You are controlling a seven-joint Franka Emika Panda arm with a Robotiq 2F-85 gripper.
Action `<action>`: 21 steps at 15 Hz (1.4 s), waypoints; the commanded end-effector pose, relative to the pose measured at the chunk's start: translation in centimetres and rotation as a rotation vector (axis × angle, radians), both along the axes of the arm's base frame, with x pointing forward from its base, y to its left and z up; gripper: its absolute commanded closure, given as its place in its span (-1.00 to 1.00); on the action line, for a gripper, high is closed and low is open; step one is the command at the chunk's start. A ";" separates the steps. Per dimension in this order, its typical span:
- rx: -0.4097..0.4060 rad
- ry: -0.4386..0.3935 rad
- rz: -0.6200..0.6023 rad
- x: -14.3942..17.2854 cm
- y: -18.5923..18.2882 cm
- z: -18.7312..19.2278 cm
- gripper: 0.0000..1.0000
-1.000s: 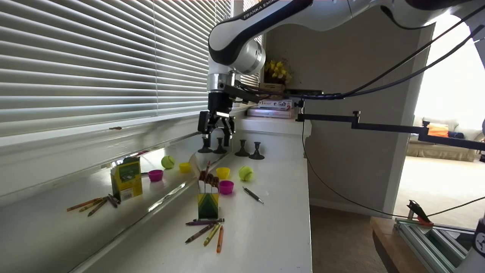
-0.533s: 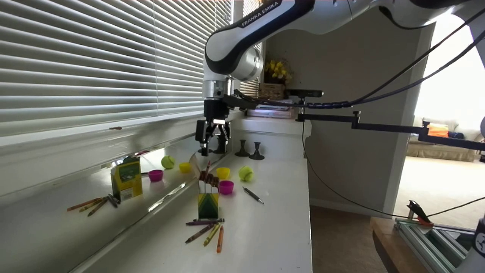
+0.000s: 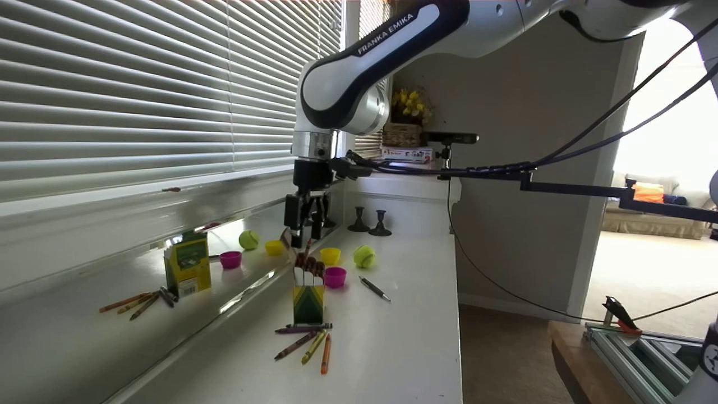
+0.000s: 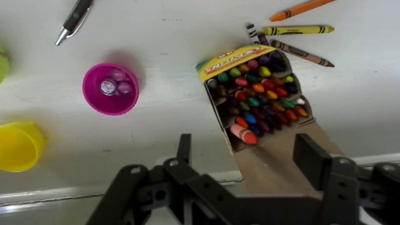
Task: Put two shiny objects in the pink bowl then put the pink crayon in the box on the counter.
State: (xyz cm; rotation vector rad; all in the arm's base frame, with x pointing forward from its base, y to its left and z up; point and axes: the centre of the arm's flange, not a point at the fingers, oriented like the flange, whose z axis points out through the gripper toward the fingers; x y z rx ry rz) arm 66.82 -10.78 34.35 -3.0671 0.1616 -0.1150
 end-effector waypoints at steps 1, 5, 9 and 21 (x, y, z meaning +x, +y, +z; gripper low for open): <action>-0.025 -0.024 0.064 -1.3 0.4 -0.1 -0.08; -0.031 -0.019 0.086 -1.9 1.0 0.5 0.50; -0.045 -0.029 0.101 -2.4 1.5 1.9 0.79; -0.079 0.002 0.133 -2.1 1.5 1.0 0.95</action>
